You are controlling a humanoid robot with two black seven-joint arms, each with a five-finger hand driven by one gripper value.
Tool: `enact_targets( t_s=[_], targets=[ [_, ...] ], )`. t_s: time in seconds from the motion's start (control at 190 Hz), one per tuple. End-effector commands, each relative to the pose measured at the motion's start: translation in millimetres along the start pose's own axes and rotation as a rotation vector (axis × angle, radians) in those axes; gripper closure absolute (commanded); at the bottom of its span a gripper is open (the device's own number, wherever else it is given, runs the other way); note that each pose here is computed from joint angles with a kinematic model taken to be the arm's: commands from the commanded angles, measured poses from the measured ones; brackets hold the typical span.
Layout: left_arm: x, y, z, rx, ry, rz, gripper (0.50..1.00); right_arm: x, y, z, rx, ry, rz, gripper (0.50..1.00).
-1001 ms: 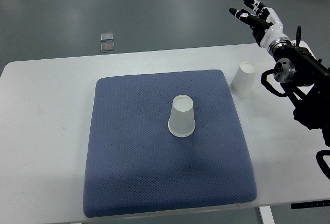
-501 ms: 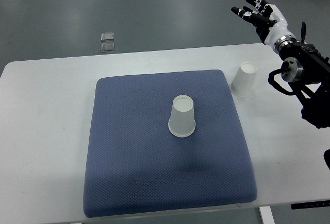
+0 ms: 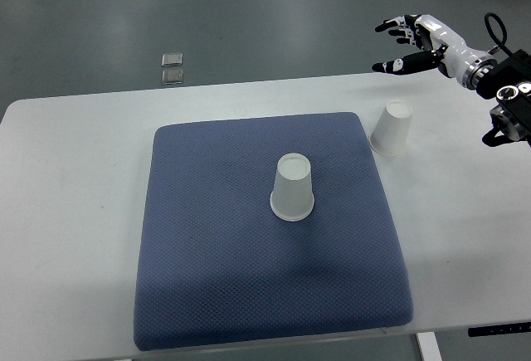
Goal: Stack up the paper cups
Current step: 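Lower the right hand over the white paper cup beside the pad, then close the right hand fingers around the white paper cup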
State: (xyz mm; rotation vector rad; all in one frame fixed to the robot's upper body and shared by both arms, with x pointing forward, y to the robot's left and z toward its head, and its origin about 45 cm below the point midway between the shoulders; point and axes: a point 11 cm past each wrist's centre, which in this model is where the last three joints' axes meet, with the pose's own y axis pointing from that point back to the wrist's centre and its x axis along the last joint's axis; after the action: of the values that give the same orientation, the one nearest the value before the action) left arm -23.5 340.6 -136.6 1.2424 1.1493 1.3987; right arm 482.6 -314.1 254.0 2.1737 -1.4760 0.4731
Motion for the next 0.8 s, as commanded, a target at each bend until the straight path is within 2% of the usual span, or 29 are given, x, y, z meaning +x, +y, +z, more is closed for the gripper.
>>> enact_targets(
  t_s=[0.0,0.263,0.796],
  targets=[
    [0.0,0.0,0.0,0.000,0.001,0.000,0.500,-9.1,0.7,7.4,-0.040,0.155,-0.060,0.576],
    [0.0,0.0,0.0,0.000,0.001,0.000,0.500,-42.2,1.0,28.7,-0.098,0.363,-0.178,0.576],
    [0.0,0.0,0.0,0.000,0.001,0.000,0.500,-26.8,-0.3,49.2,-0.183,0.621,-0.159,0.579]
  ],
)
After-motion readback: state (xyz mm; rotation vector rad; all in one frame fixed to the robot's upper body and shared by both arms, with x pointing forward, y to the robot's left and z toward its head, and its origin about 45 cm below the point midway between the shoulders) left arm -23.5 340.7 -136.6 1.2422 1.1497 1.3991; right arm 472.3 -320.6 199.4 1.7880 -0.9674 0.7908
